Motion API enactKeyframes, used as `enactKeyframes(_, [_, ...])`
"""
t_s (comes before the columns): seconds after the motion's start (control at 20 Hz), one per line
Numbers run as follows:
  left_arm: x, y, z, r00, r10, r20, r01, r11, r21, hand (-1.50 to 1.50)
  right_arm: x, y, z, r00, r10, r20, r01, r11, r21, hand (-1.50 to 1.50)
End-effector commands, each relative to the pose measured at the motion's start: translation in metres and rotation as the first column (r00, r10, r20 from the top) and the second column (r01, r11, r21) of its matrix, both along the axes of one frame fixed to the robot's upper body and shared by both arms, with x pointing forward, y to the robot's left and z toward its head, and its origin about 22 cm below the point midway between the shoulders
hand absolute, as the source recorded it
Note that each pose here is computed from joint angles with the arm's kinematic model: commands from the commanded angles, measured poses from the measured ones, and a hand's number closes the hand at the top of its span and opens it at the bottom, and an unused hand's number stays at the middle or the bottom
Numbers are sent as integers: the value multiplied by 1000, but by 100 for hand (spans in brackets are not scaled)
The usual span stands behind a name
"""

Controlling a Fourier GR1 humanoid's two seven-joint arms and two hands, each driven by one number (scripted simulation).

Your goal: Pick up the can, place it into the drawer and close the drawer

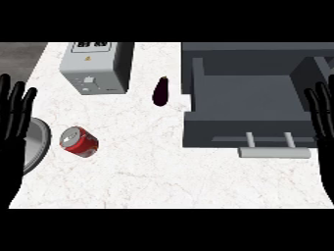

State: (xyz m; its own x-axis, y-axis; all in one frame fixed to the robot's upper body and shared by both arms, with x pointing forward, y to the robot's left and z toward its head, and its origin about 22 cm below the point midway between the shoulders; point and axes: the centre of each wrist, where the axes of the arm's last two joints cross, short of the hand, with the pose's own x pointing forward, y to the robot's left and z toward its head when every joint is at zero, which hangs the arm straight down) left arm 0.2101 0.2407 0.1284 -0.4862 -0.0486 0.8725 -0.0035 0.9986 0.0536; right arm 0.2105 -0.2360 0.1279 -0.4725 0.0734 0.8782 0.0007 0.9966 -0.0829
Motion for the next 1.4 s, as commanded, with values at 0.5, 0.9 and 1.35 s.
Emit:
enactKeyframes(0.5, [-4,62,-12,917,185,-352,-166,983,82,-150,-8,-28,-25,943,-203,-265,219,975,30,-150])
enactKeyframes(0.9, [-44,76,14,916,163,-367,-145,987,75,-150,-41,-61,-31,941,-217,-260,232,972,27,-150])
enactKeyframes(1.35, [-68,64,18,901,163,-402,-177,984,4,-150,-63,-80,-40,937,-216,-276,230,973,22,-150])
